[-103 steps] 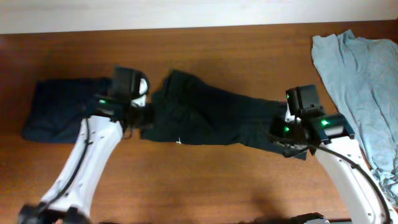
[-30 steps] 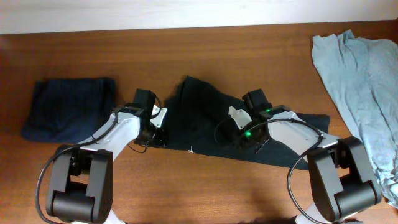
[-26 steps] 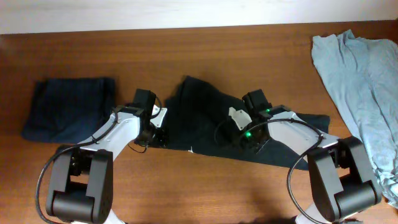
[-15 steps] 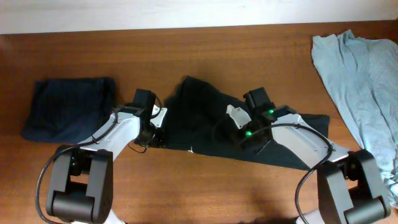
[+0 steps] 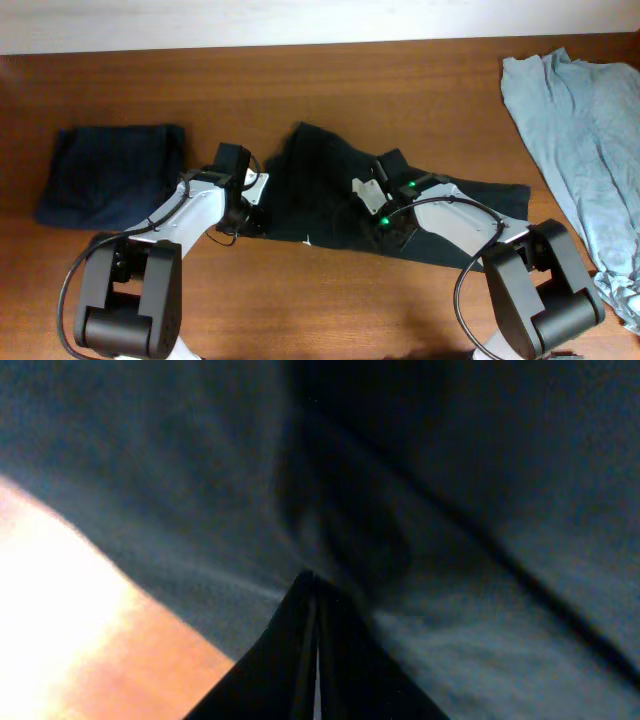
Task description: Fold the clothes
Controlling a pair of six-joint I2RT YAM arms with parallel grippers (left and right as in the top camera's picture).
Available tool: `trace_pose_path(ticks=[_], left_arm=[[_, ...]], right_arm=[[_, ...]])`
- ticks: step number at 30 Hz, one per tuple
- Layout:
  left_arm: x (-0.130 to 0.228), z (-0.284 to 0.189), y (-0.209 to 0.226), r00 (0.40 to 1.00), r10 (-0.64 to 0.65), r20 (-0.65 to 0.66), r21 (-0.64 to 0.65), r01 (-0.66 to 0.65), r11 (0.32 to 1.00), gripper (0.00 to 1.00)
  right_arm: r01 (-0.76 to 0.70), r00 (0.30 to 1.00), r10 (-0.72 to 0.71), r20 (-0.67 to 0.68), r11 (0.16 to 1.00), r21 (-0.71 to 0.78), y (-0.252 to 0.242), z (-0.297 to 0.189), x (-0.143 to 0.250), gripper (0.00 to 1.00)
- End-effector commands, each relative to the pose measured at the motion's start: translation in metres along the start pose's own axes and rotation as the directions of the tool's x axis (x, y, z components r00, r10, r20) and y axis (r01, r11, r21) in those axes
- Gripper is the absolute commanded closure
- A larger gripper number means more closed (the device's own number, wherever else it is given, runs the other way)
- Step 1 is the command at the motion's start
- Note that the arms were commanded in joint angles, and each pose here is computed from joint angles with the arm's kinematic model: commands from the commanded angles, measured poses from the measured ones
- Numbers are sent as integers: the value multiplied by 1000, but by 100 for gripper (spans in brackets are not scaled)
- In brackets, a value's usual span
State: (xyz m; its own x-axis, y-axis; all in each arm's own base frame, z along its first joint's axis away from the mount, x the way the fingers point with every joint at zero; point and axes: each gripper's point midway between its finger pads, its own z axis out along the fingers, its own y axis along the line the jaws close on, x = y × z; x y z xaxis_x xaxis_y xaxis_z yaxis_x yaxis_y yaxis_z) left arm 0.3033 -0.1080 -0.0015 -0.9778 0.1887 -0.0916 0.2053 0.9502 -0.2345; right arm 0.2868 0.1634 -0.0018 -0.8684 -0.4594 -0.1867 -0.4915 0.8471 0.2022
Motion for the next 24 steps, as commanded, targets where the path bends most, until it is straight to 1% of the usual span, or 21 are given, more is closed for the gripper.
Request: trace_pose_path(ticks=[1, 10, 17, 22, 23, 24], left_arm=[[6, 12, 23, 999, -26, -30, -104, 23, 994, 85], [6, 12, 23, 999, -26, -30, -104, 23, 994, 85], [6, 12, 24, 999, -26, -29, -104, 23, 994, 85], [6, 12, 24, 999, -26, -30, -104, 22, 994, 85], [6, 12, 24, 999, -26, -30, -104, 22, 994, 85], [6, 12, 24, 999, -26, -29, -104, 23, 994, 85]], right_arm=[[-85, 996, 82, 23, 971, 222, -42, -7, -6, 96], [-188, 980, 164, 114, 951, 245, -71, -30, -31, 96], [-264, 961, 232, 148, 931, 253, -99, -38, -29, 96], [-275, 961, 266, 79, 950, 148, -79, -52, -21, 96], [-278, 961, 273, 54, 953, 120, -71, -57, -17, 94], [-281, 960, 280, 28, 956, 85, -63, -61, -13, 90]])
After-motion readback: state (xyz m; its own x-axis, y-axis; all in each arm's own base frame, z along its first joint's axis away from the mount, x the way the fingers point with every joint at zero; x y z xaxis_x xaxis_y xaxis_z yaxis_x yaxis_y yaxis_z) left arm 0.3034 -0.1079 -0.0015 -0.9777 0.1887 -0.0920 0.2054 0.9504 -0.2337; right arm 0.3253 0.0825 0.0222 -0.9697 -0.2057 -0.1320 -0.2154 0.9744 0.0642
